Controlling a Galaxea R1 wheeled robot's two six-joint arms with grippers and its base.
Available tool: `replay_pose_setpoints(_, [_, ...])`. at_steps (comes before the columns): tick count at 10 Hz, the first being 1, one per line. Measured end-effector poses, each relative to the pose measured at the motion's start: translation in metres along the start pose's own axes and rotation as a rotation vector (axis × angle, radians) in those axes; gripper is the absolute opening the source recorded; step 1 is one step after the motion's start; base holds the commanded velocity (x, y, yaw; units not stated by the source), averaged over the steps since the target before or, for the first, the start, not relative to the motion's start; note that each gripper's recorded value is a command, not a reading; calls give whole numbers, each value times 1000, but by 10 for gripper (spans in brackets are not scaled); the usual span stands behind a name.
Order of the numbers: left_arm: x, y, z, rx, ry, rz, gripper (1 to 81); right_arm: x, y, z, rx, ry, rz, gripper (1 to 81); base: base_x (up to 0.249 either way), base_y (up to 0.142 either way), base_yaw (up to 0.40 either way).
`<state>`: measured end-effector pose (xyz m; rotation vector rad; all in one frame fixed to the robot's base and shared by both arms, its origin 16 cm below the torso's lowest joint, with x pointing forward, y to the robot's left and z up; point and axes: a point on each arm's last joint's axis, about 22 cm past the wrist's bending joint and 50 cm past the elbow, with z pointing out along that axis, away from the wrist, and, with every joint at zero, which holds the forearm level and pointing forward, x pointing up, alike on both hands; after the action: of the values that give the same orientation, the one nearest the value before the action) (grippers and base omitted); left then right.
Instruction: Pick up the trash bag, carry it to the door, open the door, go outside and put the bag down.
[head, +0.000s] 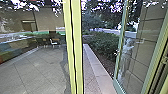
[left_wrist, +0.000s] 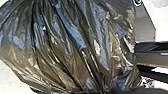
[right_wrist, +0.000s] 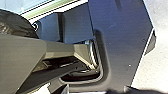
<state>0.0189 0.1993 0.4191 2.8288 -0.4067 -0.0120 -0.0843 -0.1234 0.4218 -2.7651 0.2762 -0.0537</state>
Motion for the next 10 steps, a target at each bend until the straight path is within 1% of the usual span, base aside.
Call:
replay_pose_setpoints(3, [0,0,0,-1,0,4,10,0,0,0,0,0,0,811,0,-78,0])
replay_pose_setpoints(4, [-4,-3,-1,3,-6,3,10,-2,-4,1,4,-1,21,811,0,-87,0])
replay_pose_setpoints(5, [-2,-7,-2,10,-3,3,10,-1,1,0,-2,-1,1,811,0,-92,0])
replay_pose_setpoints(6, [6,4,1,-6,5,7,10,5,4,-1,-6,3,-9,811,0,-96,0])
replay_pose_setpoints(7, [7,9,2,-13,7,14,10,4,-5,1,6,5,20,811,0,-96,0])
replay_pose_setpoints(8, [3,1,0,-3,1,13,10,2,-2,1,2,4,15,811,0,-100,0])
replay_pose_setpoints(9, [1,-1,0,1,0,12,10,2,1,0,-2,3,-1,811,0,-103,0])
replay_pose_setpoints(10, [1,0,0,0,0,14,10,0,-3,1,3,2,12,811,0,-114,0])
